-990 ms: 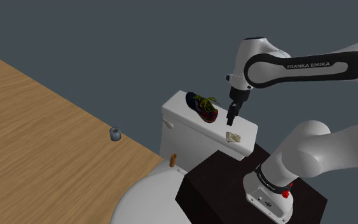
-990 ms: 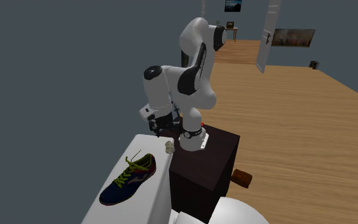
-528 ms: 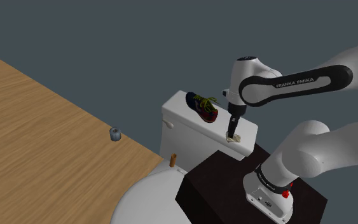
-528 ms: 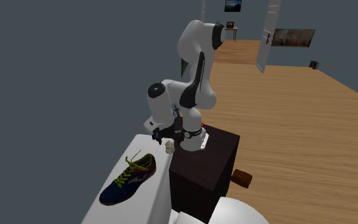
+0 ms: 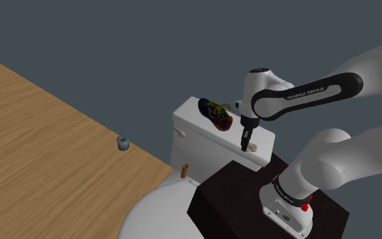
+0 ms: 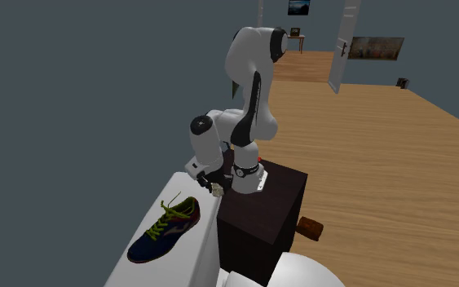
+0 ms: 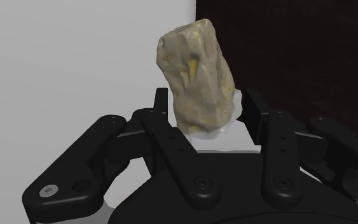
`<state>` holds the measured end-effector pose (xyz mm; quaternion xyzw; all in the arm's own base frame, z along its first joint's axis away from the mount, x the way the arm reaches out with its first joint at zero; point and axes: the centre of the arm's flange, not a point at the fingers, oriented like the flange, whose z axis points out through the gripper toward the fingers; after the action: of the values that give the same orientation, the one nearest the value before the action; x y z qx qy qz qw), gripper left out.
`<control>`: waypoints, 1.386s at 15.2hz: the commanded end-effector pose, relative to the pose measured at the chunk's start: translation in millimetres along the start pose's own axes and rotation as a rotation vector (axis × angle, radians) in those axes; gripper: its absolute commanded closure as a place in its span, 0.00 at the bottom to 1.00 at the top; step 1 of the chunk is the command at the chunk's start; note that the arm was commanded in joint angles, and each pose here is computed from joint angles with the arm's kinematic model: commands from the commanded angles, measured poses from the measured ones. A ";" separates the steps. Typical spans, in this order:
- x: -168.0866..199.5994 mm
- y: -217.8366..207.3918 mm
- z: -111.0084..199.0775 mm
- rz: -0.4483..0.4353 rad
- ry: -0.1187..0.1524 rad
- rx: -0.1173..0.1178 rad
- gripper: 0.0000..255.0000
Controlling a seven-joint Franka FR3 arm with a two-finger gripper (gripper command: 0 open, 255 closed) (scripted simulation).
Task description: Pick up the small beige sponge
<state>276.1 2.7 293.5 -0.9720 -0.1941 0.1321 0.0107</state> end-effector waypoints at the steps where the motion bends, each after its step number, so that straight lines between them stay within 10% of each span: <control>1: 0.0 0.2 0.7 0.000 0.000 -0.001 1.00; 21: -17.1 -4.7 -65.7 0.000 0.000 0.000 1.00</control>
<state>276.1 1.8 356.4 -0.9720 -0.1942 0.1317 0.0104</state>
